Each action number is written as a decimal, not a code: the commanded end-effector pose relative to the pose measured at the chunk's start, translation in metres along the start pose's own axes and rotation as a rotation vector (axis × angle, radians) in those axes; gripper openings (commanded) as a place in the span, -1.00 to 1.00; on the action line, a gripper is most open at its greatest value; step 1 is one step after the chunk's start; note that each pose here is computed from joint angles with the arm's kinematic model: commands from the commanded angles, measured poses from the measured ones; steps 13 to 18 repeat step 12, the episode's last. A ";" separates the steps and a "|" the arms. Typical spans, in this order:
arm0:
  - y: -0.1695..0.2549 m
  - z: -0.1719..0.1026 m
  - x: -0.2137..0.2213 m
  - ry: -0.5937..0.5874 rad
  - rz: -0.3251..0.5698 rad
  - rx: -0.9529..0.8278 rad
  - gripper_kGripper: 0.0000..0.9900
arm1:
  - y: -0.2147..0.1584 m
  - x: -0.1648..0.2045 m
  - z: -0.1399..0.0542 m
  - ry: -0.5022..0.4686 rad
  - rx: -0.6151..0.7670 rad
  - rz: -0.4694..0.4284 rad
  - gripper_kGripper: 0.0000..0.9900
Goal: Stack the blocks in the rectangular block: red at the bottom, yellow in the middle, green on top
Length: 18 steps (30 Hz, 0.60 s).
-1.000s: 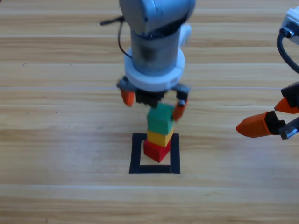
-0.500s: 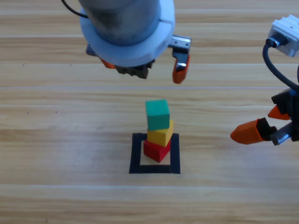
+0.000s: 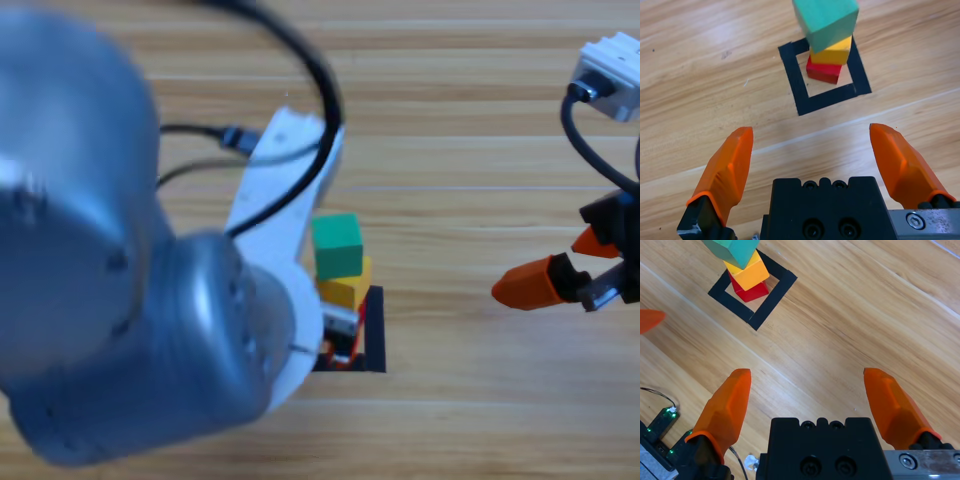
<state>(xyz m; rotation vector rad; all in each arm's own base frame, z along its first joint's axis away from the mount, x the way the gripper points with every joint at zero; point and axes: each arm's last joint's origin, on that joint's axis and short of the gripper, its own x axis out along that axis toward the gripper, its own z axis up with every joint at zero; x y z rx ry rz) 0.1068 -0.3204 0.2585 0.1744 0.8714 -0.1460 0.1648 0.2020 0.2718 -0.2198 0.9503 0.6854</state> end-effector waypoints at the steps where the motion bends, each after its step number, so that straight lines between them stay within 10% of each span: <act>1: 0.012 -0.005 -0.012 -0.036 -0.046 0.001 1.00 | -0.005 0.013 0.005 0.030 0.008 -0.017 1.00; 18: 0.017 -0.002 -0.018 -0.050 -0.064 -0.010 1.00 | -0.005 0.013 0.005 0.030 0.008 -0.017 1.00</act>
